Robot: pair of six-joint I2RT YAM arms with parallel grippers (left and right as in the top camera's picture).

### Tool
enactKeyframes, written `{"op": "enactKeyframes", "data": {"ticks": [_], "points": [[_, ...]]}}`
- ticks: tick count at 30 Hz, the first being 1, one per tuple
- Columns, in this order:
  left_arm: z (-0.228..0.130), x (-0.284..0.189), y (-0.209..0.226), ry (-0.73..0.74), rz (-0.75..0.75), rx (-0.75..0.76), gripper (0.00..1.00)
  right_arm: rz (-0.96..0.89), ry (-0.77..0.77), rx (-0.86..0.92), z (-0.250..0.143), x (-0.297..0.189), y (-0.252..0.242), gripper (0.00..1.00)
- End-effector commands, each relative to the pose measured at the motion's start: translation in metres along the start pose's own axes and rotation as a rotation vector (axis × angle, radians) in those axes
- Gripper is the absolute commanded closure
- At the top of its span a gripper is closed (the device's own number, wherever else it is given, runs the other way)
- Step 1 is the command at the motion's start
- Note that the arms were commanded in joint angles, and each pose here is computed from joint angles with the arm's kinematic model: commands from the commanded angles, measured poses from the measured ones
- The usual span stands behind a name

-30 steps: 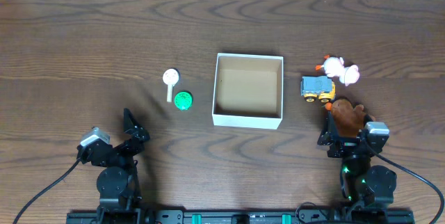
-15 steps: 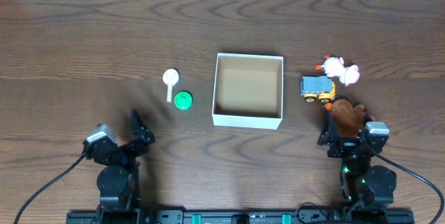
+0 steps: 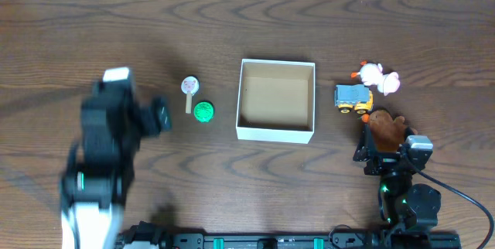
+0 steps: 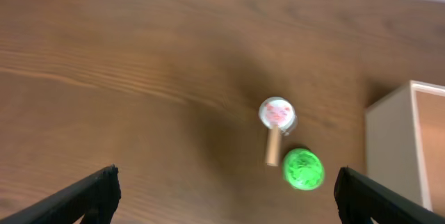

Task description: Pack container

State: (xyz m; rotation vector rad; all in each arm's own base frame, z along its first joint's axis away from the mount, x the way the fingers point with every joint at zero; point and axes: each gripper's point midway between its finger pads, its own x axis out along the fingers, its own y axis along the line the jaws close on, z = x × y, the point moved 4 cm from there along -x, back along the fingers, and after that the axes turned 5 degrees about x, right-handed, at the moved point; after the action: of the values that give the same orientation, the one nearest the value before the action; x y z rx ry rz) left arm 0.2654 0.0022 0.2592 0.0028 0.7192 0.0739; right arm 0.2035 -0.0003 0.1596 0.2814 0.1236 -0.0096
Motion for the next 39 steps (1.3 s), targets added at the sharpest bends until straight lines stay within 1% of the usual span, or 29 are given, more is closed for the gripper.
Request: {"op": "enactKeyframes", "data": {"ticks": [1,4,7,9,13,20,39], "points": [[0.019,0.036,-0.022,0.156,-0.114,0.049,0.02,-0.007,-0.004,-0.016,0.0,0.0,-0.002,0.01],[0.025,0.074,-0.036,0.306,-0.127,0.075,0.02,-0.007,-0.004,-0.016,0.0,0.0,-0.002,0.01],[0.018,0.105,-0.047,0.388,-0.137,0.097,0.02,-0.007,-0.004,-0.016,0.0,0.0,-0.002,0.01],[0.011,0.122,-0.053,0.419,-0.141,0.107,0.02,-0.007,-0.004,-0.016,0.0,0.0,-0.002,0.01],[-0.001,0.139,-0.056,0.47,-0.141,0.113,0.02,-0.007,-0.004,-0.016,0.0,0.0,-0.002,0.01],[-0.009,0.148,-0.057,0.504,-0.138,0.116,0.02,-0.007,-0.004,-0.016,0.0,0.0,-0.002,0.01],[-0.008,0.149,-0.057,0.497,-0.138,0.115,0.02,-0.007,-0.004,-0.016,0.0,0.0,-0.002,0.01]]}}
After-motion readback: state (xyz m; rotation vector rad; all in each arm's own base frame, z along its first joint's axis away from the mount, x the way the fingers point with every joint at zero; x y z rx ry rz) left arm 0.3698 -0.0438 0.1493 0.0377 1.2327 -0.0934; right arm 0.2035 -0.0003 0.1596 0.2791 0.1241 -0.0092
